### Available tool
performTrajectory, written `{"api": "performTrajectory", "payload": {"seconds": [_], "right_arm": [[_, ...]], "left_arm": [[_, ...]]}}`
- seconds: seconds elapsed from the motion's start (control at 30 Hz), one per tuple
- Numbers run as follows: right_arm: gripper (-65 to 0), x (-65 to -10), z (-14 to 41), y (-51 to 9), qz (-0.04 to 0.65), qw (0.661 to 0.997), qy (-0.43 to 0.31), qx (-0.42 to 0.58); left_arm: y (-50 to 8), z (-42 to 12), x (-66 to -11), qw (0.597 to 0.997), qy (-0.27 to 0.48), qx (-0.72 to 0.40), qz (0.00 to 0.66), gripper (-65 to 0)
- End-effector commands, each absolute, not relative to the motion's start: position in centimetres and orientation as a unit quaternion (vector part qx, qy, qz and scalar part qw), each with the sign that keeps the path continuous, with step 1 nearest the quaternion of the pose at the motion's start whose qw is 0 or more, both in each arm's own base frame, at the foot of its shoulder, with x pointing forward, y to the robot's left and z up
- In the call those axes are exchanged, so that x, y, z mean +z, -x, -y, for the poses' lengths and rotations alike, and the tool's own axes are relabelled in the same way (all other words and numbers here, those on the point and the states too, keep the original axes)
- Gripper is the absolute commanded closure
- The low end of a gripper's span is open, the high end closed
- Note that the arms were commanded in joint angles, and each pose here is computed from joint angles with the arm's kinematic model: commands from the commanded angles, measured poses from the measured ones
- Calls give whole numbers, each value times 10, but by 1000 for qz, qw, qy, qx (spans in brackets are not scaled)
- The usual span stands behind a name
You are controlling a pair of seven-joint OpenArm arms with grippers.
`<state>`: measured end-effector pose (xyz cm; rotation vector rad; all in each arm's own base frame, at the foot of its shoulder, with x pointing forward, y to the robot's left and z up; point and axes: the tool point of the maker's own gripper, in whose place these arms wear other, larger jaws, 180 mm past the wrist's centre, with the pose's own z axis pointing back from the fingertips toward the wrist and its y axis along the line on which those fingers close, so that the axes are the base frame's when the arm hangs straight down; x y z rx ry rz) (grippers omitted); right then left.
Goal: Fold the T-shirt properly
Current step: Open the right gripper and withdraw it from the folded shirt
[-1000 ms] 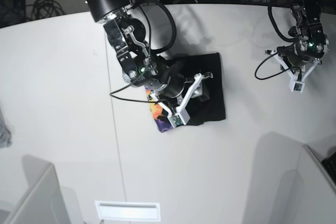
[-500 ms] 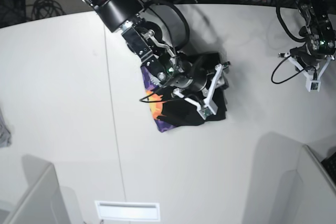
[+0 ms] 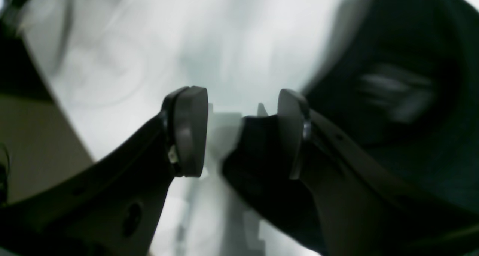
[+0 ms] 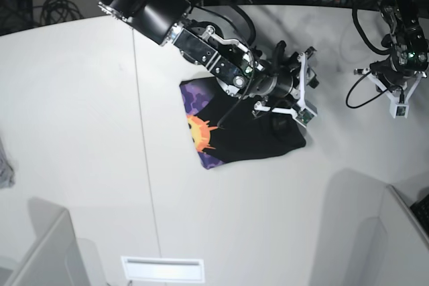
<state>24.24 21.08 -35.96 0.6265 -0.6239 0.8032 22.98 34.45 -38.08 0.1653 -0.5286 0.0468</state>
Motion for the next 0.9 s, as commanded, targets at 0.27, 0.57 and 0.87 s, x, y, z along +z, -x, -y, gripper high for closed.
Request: {"api": "performTrajectory", "payload": {"seconds": [0.27, 0.57, 0.87], "right_arm": [[-189, -312, -97, -316, 422, 836, -276, 217], [0, -350, 61, -322, 468, 865, -175, 46], [0, -383, 128, -288, 435, 892, -120, -28]], "left_arm": [[-258, -302, -343, 937, 5, 21, 350, 0], [-271, -240, -350, 907, 161, 82, 380, -171], [-296, -195, -359, 887, 232, 110, 383, -650]]}}
